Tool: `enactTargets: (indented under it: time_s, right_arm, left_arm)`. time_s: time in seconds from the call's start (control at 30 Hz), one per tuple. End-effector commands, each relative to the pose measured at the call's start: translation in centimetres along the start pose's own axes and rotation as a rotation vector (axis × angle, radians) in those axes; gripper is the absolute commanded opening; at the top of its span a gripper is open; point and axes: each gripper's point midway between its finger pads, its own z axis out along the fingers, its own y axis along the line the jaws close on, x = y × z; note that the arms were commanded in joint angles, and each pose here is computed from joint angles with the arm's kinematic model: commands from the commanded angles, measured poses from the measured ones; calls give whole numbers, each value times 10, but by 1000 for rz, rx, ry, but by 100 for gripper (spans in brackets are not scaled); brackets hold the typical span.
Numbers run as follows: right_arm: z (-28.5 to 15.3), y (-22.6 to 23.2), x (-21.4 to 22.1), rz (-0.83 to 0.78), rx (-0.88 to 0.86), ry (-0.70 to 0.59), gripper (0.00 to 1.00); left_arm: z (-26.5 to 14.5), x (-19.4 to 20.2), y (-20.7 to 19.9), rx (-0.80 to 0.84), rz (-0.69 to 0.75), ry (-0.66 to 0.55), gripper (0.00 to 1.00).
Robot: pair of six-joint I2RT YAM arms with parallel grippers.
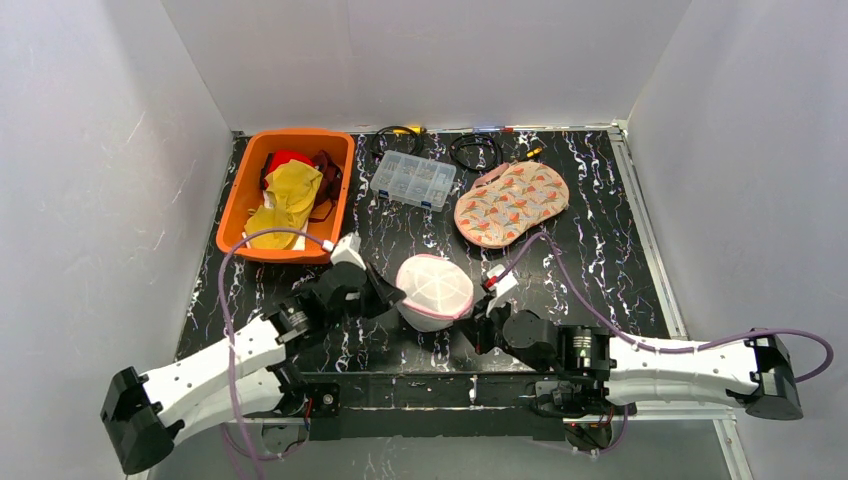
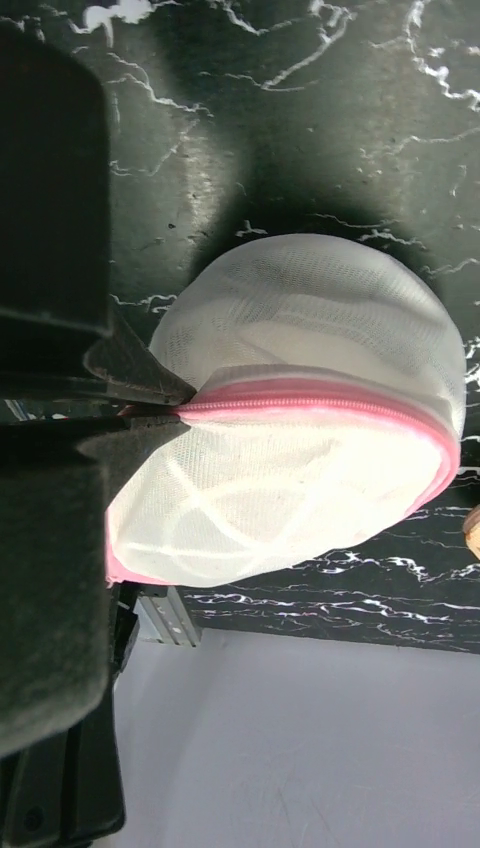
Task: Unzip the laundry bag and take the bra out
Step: Unzip the laundry bag at the center of the board.
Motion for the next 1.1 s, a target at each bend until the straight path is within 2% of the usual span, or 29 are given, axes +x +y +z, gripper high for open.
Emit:
enactTargets:
  time_s: [0.0, 0.13, 0.3, 0.37, 0.5, 0.6, 0.83, 1.07]
  right_arm:
    - [-12, -7, -18, -105, 36, -8, 1]
    - [-17, 0, -25, -147, 3, 1, 1]
    - [-7, 7, -3, -90, -43, 29, 1]
    - [-2, 15, 0, -30, -83, 2, 1]
    - [1, 27, 0, 58, -149, -31, 1]
    - [3, 30, -2, 64, -152, -39, 1]
    - [8, 42, -14, 86, -173, -57, 1]
    - [15, 56, -23, 129, -195, -79, 1]
  left_arm:
    - [10, -12, -29, 125, 137, 87, 0]
    - [10, -28, -63, 236, 234, 133, 0]
    - [27, -26, -54, 174, 250, 171, 0]
    - [32, -20, -39, 138, 213, 169, 9]
    - [23, -10, -15, 89, 141, 165, 56]
    - [5, -10, -8, 87, 108, 134, 76]
    - [-39, -7, -6, 101, 49, 109, 91]
    - [-44, 28, -19, 78, 14, 125, 93]
